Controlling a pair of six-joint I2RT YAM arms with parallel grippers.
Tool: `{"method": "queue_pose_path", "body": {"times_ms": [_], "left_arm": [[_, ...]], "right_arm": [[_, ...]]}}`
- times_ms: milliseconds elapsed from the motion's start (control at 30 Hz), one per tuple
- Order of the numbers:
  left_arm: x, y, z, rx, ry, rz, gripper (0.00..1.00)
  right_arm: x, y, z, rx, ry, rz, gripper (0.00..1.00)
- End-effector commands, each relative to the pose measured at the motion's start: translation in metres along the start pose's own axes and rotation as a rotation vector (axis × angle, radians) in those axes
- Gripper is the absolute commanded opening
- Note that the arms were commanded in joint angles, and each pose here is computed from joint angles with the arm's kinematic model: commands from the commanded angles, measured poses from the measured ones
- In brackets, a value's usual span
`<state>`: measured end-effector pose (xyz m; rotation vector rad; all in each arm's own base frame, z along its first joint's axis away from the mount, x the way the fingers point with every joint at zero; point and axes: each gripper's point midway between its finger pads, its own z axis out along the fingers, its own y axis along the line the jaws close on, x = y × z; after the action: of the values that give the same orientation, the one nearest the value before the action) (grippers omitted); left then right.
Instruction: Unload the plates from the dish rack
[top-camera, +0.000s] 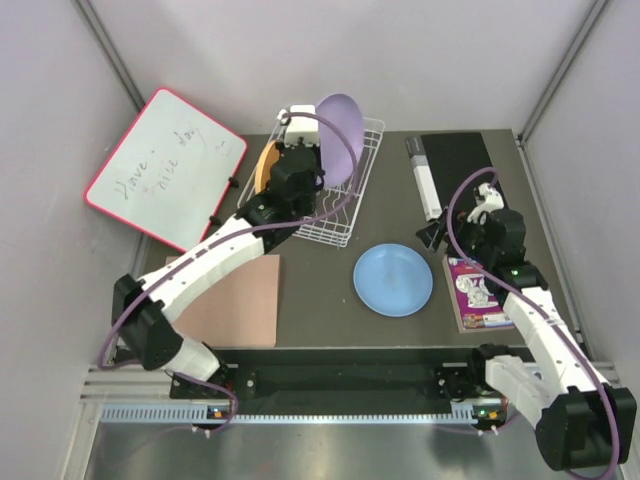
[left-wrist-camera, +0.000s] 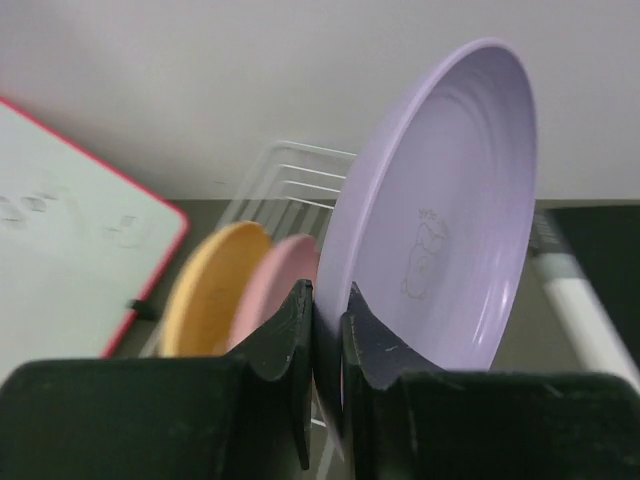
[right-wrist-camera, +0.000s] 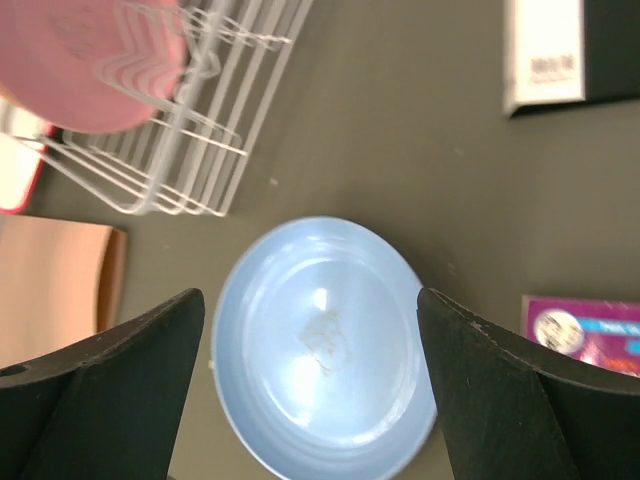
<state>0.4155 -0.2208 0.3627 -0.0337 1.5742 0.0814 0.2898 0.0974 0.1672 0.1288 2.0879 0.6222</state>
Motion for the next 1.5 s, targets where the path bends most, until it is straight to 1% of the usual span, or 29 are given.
{"method": "queue_pose_path", "body": {"times_ms": [0,67,100,167,200,300,367,467,600,633,767,800,833,900,933,1000,1033,1133,1200,1233,1267,1300,1333,1400,1467], "left_arm": [[0.038,-0.048,-0.038,0.32,0.199,-0.214,0.0],[0.052,-0.056,-0.047,0.362,0.246,-0.254,0.0],[0.054,-0.063,-0.054,0.418,0.266,-0.272,0.0],[0.066,-0.071,-0.062,0.467,0.304,-0.29,0.0],[0.065,-0.076,-0.068,0.51,0.315,-0.308,0.0],[0.074,-0.083,-0.078,0.557,0.346,-0.342,0.0],[0.08,-0.086,-0.082,0.577,0.368,-0.354,0.0],[0.08,-0.091,-0.089,0.615,0.375,-0.383,0.0],[0.08,-0.095,-0.096,0.653,0.383,-0.404,0.0],[0.074,-0.098,-0.096,0.668,0.359,-0.421,0.0],[0.075,-0.103,-0.102,0.716,0.355,-0.436,0.0],[0.073,-0.104,-0.105,0.73,0.348,-0.443,0.0],[0.073,-0.105,-0.105,0.735,0.346,-0.447,0.0],[0.071,-0.107,-0.107,0.754,0.337,-0.458,0.0],[0.073,-0.107,-0.108,0.756,0.341,-0.455,0.0],[0.073,-0.108,-0.108,0.762,0.338,-0.455,0.0],[0.073,-0.109,-0.108,0.768,0.334,-0.455,0.0],[0.074,-0.11,-0.11,0.788,0.321,-0.457,0.0],[0.078,-0.109,-0.11,0.784,0.324,-0.448,0.33],[0.081,-0.107,-0.109,0.77,0.328,-0.436,0.44],[0.082,-0.105,-0.107,0.759,0.323,-0.417,0.69],[0.082,-0.101,-0.106,0.744,0.319,-0.405,0.79],[0.086,-0.097,-0.103,0.718,0.323,-0.387,0.86],[0.088,-0.082,-0.095,0.644,0.29,-0.34,0.99],[0.092,-0.065,-0.085,0.561,0.256,-0.274,0.99]], "right_arm": [[-0.049,0.056,-0.008,-0.231,-0.136,-0.026,0.87],[-0.058,0.064,-0.007,-0.267,-0.165,-0.038,0.87],[-0.061,0.066,-0.007,-0.277,-0.172,-0.042,0.87],[-0.068,0.072,-0.006,-0.303,-0.189,-0.05,0.87],[-0.07,0.075,-0.006,-0.316,-0.193,-0.051,0.87],[-0.077,0.08,-0.005,-0.339,-0.217,-0.045,0.87],[-0.077,0.079,0.0,-0.344,-0.209,-0.028,0.87],[-0.076,0.08,0.009,-0.351,-0.194,-0.013,0.87],[-0.07,0.072,0.023,-0.316,-0.158,0.003,0.86],[-0.068,0.07,0.025,-0.31,-0.153,0.003,0.85],[-0.062,0.065,0.034,-0.3,-0.138,0.003,0.81],[-0.059,0.066,0.035,-0.315,-0.127,0.0,0.77],[-0.056,0.065,0.037,-0.322,-0.124,0.0,0.66],[-0.053,0.064,0.039,-0.321,-0.12,0.003,0.53],[-0.052,0.064,0.037,-0.326,-0.123,-0.001,0.38],[-0.051,0.066,0.035,-0.338,-0.125,-0.01,0.19],[-0.049,0.067,0.033,-0.347,-0.128,-0.015,0.0],[-0.046,0.072,0.026,-0.376,-0.121,-0.022,0.0],[-0.04,0.065,0.025,-0.331,-0.105,-0.007,0.0],[-0.041,0.061,0.019,-0.303,-0.119,-0.01,0.0],[-0.041,0.055,0.016,-0.264,-0.125,-0.007,0.0],[-0.042,0.045,0.015,-0.202,-0.14,-0.008,0.0],[-0.037,0.04,0.008,-0.164,-0.124,0.0,0.0],[-0.029,0.024,0.002,-0.07,-0.102,0.017,0.0],[-0.012,0.011,-0.005,-0.003,-0.051,0.035,0.0]]}}
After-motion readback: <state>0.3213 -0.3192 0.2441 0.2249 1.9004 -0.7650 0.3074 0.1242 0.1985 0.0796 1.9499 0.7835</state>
